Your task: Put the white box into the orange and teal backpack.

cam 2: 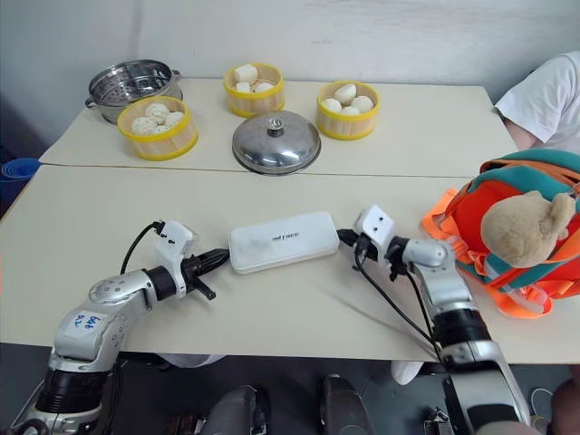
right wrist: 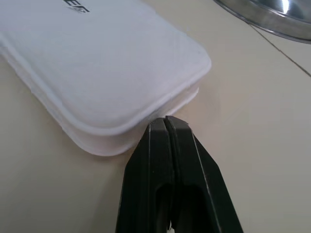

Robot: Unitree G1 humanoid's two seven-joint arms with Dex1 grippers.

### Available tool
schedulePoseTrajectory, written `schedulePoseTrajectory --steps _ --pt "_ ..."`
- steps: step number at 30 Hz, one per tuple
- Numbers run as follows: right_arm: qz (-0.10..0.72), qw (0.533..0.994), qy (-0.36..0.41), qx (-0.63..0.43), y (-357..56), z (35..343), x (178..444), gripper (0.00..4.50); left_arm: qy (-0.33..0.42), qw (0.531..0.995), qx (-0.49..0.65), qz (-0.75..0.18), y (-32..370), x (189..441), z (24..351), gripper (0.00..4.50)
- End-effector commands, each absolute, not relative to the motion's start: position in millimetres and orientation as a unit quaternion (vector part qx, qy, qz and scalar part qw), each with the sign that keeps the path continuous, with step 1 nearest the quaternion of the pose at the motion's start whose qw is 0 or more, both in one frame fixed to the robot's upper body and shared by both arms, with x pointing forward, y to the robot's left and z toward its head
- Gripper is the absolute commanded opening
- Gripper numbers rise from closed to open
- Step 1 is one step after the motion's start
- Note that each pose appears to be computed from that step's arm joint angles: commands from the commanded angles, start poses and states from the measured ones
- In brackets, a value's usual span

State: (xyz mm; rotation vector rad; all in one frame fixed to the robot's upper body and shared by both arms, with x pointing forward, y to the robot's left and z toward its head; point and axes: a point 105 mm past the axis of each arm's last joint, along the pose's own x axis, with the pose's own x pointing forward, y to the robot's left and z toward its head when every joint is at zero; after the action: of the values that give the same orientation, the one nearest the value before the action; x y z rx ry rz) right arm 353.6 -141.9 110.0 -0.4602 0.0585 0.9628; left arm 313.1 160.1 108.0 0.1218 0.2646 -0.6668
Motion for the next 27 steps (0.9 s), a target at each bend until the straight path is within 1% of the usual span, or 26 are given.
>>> schedulePoseTrajectory --steps 1,2,4,6,8,10,13,16,18,20,22,24,25,27 --pt "0.494 0.842 0.004 -0.219 -132.1 130.6 330.9 0.00 0.101 0.918 0.059 -0.380 139.8 304.3 120.0 0.05" --pt "0.494 0.841 0.013 -0.218 -133.6 129.7 325.9 0.00 0.104 0.917 0.057 -0.382 139.7 303.0 118.9 0.05" --pt "0.493 0.843 0.034 -0.210 -139.3 125.7 309.6 0.00 0.118 0.905 0.054 -0.405 134.0 292.5 113.8 0.05" --pt "0.488 0.846 0.047 -0.207 -143.6 123.2 299.9 0.00 0.127 0.897 0.054 -0.419 130.9 284.7 110.9 0.05" --pt "0.485 0.847 0.067 -0.205 -149.3 117.9 290.7 0.00 0.131 0.899 0.053 -0.415 134.0 280.6 109.8 0.05" --pt "0.499 0.836 0.085 -0.213 -151.4 112.4 278.8 0.00 0.137 0.903 0.053 -0.405 139.9 278.6 108.2 0.05" --pt "0.498 0.829 0.096 -0.236 -156.7 107.2 273.6 0.00 0.160 0.898 0.025 -0.408 146.3 272.2 105.6 0.05" --pt "0.479 0.813 0.125 -0.307 -176.2 94.1 275.9 0.00 0.194 0.890 0.011 -0.412 160.3 264.8 104.7 0.65" --pt "0.466 0.820 0.126 -0.309 -184.8 94.4 279.5 0.00 0.236 0.874 -0.042 -0.423 169.8 257.4 105.7 1.28" --pt "0.465 0.819 0.125 -0.314 -189.1 96.0 282.3 0.00 0.323 0.839 -0.113 -0.424 179.9 247.0 100.7 1.98" --pt "0.468 0.815 0.122 -0.320 -190.7 97.4 285.4 0.00 0.344 0.819 -0.180 -0.422 185.2 251.8 109.9 2.57" --pt "0.473 0.810 0.118 -0.326 -191.4 98.8 288.9 0.00 0.351 0.813 -0.225 -0.406 190.1 265.1 117.2 3.18" --pt "0.476 0.807 0.114 -0.332 -191.1 100.2 291.8 0.00 0.377 0.790 -0.254 -0.412 189.9 267.7 120.6 3.49" --pt "0.481 0.800 0.105 -0.341 -189.8 102.6 296.6 0.00 0.418 0.747 -0.277 -0.436 185.2 265.9 128.3 4.12"
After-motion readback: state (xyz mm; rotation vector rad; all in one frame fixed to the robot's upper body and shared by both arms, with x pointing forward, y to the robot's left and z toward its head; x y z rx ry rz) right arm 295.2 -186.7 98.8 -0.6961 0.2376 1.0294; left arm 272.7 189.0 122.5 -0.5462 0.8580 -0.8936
